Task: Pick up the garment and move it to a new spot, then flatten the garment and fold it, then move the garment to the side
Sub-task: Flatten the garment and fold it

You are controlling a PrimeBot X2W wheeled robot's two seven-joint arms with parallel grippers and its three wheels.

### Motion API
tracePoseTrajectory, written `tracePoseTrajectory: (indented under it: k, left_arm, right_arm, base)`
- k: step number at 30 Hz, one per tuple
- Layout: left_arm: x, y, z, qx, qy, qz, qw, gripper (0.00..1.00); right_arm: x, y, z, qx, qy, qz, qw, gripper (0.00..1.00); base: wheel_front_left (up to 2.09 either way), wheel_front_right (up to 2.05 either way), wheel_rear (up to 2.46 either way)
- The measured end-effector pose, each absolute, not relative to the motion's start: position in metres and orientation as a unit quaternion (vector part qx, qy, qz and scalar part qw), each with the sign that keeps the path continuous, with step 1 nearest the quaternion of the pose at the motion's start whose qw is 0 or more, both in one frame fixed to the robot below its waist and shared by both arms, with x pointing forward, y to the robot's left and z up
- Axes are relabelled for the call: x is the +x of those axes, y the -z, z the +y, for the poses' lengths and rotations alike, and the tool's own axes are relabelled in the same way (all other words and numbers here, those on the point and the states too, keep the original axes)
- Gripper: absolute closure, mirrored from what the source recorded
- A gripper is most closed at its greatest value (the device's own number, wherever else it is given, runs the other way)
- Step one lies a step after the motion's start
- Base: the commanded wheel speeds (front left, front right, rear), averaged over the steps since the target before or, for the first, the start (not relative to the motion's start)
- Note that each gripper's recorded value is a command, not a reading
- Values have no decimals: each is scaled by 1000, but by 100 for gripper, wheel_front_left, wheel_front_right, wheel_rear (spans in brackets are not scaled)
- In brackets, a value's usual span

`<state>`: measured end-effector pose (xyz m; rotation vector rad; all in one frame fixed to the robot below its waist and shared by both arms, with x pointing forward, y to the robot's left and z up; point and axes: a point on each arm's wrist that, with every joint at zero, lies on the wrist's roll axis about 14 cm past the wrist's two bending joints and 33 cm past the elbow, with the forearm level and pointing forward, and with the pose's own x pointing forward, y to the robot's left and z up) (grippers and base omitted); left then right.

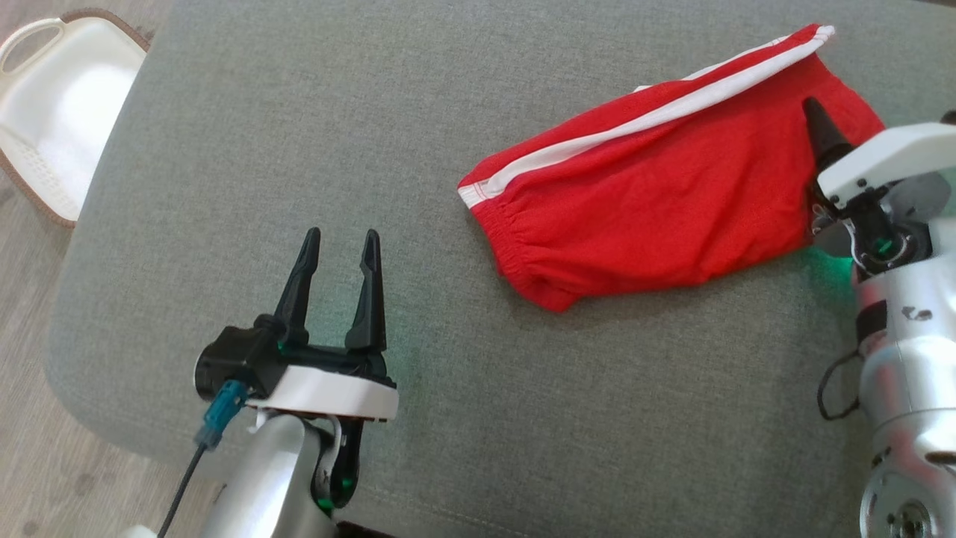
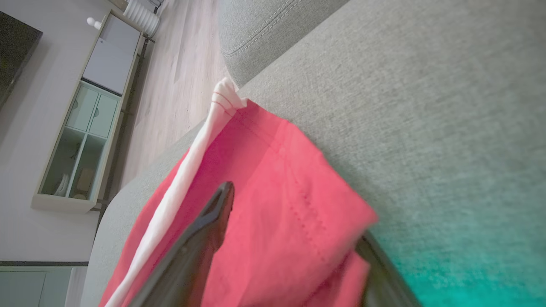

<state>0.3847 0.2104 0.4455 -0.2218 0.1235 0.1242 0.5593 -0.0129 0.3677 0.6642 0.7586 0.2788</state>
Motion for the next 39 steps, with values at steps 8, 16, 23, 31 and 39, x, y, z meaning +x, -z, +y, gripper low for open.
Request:
tracePoseTrajectory:
  k: [8, 16, 23, 31, 39]
  left_arm:
    - [391, -450, 210, -108, -58, 55, 991, 0]
    - [392, -453, 208, -114, -56, 49, 991, 0]
    - [397, -461, 200, -117, -41, 37, 992, 0]
    - [403, -472, 183, -124, -15, 21, 992, 0]
    - [396, -477, 167, -132, 9, 14, 991, 0]
  right_arm:
    - [563, -368, -7, 304, -142, 366, 868, 100]
    - [562, -375, -4, 302, -143, 353, 874, 100]
    - [554, -386, -19, 320, -120, 310, 887, 100]
    - [530, -391, -66, 339, -69, 269, 899, 100]
    - [497, -392, -130, 353, 12, 225, 908, 100]
  base:
    - [0, 0, 0]
    - [0, 0, 0]
    - [0, 0, 0]
    - [0, 0, 0]
    - [0, 0, 0]
